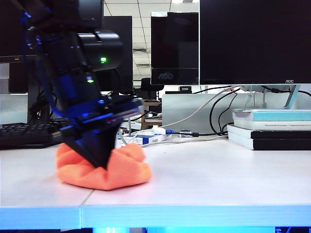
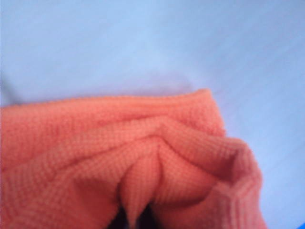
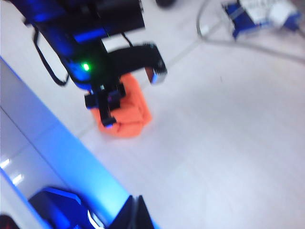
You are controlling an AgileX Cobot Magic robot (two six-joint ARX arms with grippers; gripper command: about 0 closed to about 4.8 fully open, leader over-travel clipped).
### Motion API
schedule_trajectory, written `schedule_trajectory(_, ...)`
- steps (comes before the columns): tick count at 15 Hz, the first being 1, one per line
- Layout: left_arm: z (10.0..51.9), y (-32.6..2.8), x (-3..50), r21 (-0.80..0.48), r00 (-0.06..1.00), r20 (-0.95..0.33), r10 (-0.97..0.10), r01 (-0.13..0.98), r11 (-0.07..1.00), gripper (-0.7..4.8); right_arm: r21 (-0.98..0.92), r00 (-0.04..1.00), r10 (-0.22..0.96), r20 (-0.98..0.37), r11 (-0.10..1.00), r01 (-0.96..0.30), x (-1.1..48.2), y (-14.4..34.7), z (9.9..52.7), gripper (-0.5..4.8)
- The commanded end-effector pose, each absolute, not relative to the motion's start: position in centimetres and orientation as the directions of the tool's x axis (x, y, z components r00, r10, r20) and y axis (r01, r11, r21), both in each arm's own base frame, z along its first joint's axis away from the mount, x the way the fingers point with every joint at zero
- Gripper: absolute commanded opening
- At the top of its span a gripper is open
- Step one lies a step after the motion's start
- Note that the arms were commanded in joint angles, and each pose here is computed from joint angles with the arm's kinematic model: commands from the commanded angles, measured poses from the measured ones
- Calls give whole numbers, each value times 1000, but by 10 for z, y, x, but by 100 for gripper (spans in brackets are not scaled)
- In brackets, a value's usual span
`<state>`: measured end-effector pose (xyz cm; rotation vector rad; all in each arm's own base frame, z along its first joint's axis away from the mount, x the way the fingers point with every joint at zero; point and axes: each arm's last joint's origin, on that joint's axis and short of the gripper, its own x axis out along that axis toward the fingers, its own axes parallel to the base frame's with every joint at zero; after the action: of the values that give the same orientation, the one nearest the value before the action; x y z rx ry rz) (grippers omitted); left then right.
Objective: Wipe the table from left to right using the rag.
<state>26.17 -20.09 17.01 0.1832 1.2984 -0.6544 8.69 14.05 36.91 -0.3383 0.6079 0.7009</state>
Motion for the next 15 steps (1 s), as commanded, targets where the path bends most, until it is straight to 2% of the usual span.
schedule_trajectory(1, 153, -214, 253, -285, 42, -933, -359, 526, 801, -6, -110, 635, 437, -637, 763, -636, 84, 132, 369, -1)
schedule_trajectory(7, 142, -243, 245, -312, 12, -923, -384, 559, 768, -6, -144, 702, 367, -611, 820, -554, 79, 114, 373, -1)
schedule_trajectory(15, 162, -299, 256, -342, 52, -881, -470, 616, 710, -6, -162, 735, 282, -617, 868, -469, 68, 90, 373, -1)
